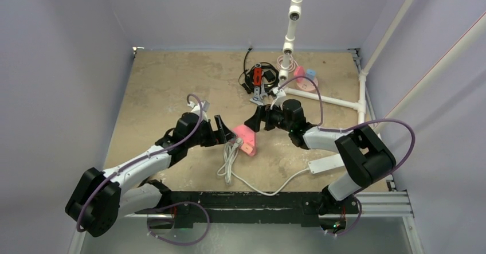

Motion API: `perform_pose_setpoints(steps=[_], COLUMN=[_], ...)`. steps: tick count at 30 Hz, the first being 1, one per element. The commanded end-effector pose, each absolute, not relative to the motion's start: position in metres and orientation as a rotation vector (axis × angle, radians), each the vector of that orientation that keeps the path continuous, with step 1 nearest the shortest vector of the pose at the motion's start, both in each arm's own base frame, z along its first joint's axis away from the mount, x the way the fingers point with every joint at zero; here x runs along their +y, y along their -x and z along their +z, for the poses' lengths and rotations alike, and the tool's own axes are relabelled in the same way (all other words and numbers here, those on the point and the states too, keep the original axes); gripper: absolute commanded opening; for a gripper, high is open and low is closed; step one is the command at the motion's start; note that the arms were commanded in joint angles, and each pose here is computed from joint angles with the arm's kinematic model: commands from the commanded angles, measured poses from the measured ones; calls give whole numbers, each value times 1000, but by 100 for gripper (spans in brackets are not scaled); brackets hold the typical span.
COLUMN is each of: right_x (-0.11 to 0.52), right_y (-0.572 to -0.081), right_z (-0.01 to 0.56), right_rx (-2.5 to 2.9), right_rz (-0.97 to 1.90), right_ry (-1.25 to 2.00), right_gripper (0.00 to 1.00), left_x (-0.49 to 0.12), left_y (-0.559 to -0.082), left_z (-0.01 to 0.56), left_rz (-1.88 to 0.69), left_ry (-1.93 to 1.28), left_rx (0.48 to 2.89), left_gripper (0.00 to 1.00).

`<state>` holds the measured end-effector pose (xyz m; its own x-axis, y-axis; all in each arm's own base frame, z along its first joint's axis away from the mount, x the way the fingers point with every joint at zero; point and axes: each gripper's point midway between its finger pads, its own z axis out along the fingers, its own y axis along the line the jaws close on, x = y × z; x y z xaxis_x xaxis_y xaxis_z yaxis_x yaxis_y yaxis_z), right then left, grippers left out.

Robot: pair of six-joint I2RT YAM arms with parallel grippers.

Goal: Pull the plug off the socket

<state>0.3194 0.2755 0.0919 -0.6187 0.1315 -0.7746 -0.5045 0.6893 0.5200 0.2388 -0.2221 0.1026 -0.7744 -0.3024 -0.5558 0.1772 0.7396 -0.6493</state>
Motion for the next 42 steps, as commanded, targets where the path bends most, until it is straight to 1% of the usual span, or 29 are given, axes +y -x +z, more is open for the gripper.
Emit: perform_pose_setpoints(steps=[1,5,8,10,12,14,17,19,23,27,29,37,42], right_x=[287,294,302,304,306,306,307,305,298,290,288,292,294], right_y=[-304,-291,-275,-264,-253,-238,-220,-216,-225,-240,-247,-249,-250], right_z=[90,75,80,85,91,95,108,115,124,129,129,122,124], right_rx=[1988,2035,2029,2024,2016,2011,1981,1965,1948,1948,1947,1927,1899], right_rz=[1037,1065,1116,1147,1186,1236,1306,1317,1271,1220,1206,1251,1288], right_ry=[404,407,406,387,365,333,282,251,182,55,15,-25,-58], right_gripper=[89,78,66,61,56,55,55,58,67,79,81,81,76], left_x=[-243,-259,-267,-267,-265,-265,-269,-270,-264,-254,-249,-253,-254], left_y=[-243,-247,-254,-261,-269,-276,-282,-285,-288,-291,-292,-288,-290], left_z=[112,113,115,117,117,116,111,106,98,94,94,100,103], left_rz=[-1087,-1139,-1118,-1070,-1012,-966,-945,-915,-838,-750,-714,-772,-791], left_ry=[108,79,43,25,2,-20,-43,-54,-58,-58,-56,-32,4], left_rx=[2209,2207,2204,2201,2199,2203,2220,2233,2249,2249,2248,2243,2219], left_gripper=[89,76,59,55,53,52,49,48,48,50,51,60,61])
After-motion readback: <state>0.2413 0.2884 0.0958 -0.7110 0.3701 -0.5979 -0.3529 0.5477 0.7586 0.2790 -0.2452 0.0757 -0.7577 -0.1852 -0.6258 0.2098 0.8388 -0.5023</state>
